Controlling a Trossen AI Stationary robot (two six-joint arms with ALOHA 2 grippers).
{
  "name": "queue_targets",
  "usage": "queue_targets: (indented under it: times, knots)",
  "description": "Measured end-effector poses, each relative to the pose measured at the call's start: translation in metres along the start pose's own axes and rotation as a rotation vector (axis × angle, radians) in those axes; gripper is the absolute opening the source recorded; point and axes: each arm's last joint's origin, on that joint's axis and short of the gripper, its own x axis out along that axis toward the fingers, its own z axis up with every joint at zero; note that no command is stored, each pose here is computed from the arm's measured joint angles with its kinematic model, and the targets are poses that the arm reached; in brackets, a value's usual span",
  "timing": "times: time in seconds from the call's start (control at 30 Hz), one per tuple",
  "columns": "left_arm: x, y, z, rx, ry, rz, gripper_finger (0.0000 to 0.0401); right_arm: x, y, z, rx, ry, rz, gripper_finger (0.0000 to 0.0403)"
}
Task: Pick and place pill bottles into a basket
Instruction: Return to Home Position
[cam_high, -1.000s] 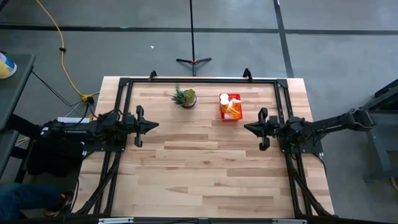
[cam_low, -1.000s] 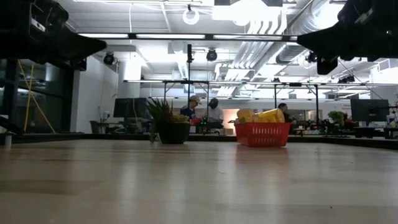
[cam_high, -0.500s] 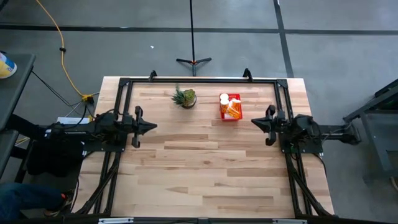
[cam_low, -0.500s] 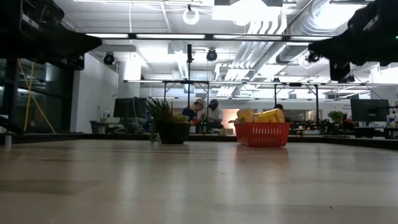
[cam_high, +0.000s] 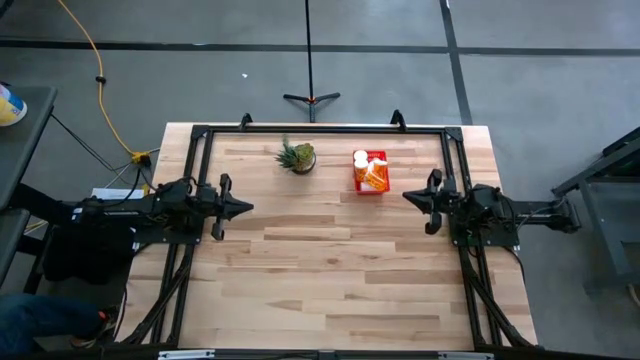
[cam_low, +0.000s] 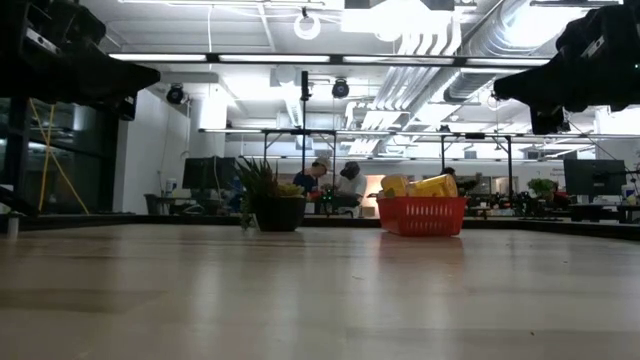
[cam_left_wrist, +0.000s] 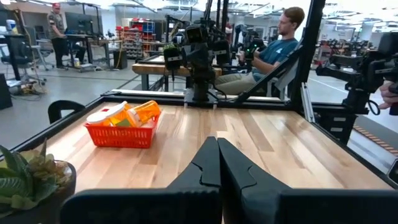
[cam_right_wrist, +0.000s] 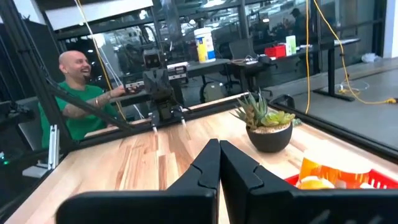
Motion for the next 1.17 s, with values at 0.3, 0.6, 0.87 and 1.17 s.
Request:
queue_targets:
  times: [0.3,0.6,0.87,1.17]
  knots:
    - [0.0,-0.0001,-0.0009,-0.013,0.01,-0.005,0.0025,0.0,0.0005,-0.0001,-0.001,0.003,0.016,0.0]
    - [-0.0001,-0.0001,-0.0027,-0.016,0.03,-0.006,0.0024,0.0001,0.0005,-0.0005,0.016,0.007,0.017,0.0]
    - [-0.0001,0.0,-0.0029,-0.016,0.032,-0.004,0.0087,0.0,0.0003,-0.0018,0.009,0.021,0.016,0.0]
    - [-0.0001,0.0,-0.0029,-0.016,0.032,-0.003,0.0138,0.0,0.0002,-0.0022,0.008,0.024,0.016,0.0]
